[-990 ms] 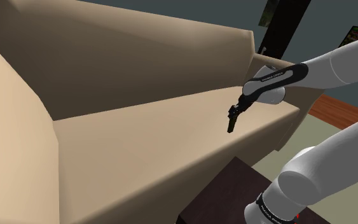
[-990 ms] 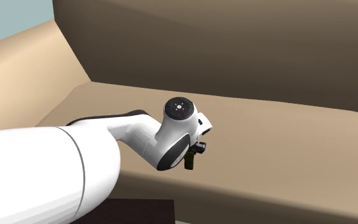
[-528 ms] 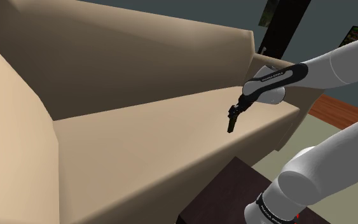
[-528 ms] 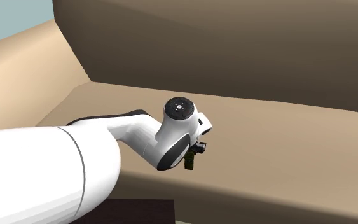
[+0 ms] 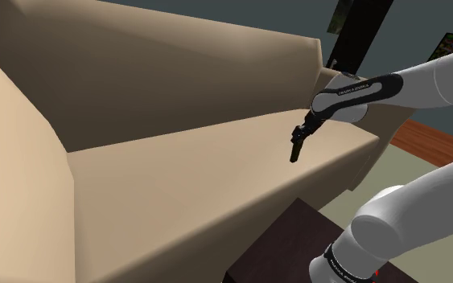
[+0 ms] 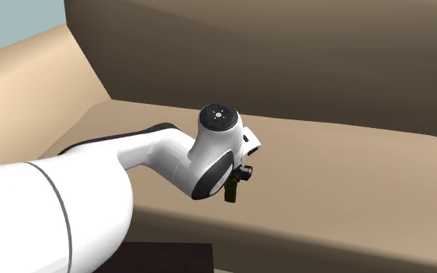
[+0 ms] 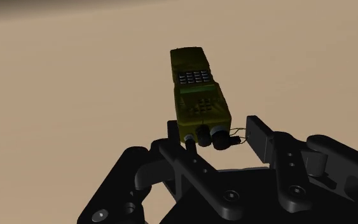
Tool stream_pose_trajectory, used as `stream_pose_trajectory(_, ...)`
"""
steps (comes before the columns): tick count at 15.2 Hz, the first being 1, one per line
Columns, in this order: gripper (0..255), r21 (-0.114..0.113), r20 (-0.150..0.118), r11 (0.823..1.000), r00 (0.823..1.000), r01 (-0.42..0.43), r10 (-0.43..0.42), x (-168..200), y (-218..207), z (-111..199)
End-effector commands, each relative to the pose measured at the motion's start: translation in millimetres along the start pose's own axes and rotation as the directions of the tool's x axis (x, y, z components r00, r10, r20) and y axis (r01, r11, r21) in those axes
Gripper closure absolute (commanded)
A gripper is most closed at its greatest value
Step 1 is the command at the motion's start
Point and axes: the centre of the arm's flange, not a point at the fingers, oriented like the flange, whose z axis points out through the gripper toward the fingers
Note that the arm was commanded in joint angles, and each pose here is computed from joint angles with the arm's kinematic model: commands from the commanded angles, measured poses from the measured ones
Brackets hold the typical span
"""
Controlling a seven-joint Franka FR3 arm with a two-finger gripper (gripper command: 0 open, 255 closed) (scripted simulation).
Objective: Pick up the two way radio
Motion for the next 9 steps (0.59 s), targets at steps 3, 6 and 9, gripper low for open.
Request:
stream_pose_trajectory(3, 255, 0.0, 0.0, 1.0, 1.0, 0.0, 0.0, 5, 1, -20)
stream_pose_trajectory(6, 255, 0.0, 0.0, 1.0, 1.0, 0.0, 0.0, 9, 1, -35)
stream_pose_trajectory(9, 255, 0.0, 0.0, 1.0, 1.0, 0.0, 0.0, 11, 1, -41)
